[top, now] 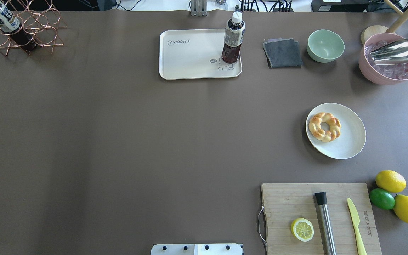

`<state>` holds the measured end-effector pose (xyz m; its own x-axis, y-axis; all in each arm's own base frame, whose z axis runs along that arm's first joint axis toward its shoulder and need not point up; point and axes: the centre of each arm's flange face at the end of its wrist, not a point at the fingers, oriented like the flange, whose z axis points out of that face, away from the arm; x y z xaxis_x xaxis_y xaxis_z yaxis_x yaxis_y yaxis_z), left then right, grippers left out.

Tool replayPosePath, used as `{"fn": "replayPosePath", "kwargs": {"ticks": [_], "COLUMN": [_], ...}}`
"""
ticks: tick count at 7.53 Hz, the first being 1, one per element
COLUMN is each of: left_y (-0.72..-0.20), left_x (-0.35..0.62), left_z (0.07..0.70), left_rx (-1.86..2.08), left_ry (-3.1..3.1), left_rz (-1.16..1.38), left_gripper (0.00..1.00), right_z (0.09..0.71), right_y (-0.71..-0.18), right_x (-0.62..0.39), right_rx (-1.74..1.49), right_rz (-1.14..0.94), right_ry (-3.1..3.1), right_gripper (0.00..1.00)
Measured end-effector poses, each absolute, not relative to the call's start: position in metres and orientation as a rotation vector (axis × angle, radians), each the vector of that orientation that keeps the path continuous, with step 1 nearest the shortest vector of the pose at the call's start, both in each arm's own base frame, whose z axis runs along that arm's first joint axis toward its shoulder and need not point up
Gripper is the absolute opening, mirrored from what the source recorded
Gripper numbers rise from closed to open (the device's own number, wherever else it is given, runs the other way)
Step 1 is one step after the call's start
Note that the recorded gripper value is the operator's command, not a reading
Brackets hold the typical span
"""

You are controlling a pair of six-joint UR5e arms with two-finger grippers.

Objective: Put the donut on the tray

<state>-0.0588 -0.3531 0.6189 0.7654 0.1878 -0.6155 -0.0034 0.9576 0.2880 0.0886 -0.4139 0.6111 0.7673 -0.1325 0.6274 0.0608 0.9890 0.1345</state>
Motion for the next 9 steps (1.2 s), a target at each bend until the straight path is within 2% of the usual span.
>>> {"fn": "replayPosePath", "kwargs": {"ticks": [9], "left_y": [-0.353], "left_x": [-0.057], "left_z": [0.624], "left_rx": [0.27], "left_ry": [0.693], "left_rz": [0.109], "left_gripper": [0.97], "right_z": [0.613], "right_y": [-0.417], "right_x": [0.076], "right_rx": [0.096], "right_rz": [-0.136], "right_ry": [-0.685], "right_gripper": [1.0]}}
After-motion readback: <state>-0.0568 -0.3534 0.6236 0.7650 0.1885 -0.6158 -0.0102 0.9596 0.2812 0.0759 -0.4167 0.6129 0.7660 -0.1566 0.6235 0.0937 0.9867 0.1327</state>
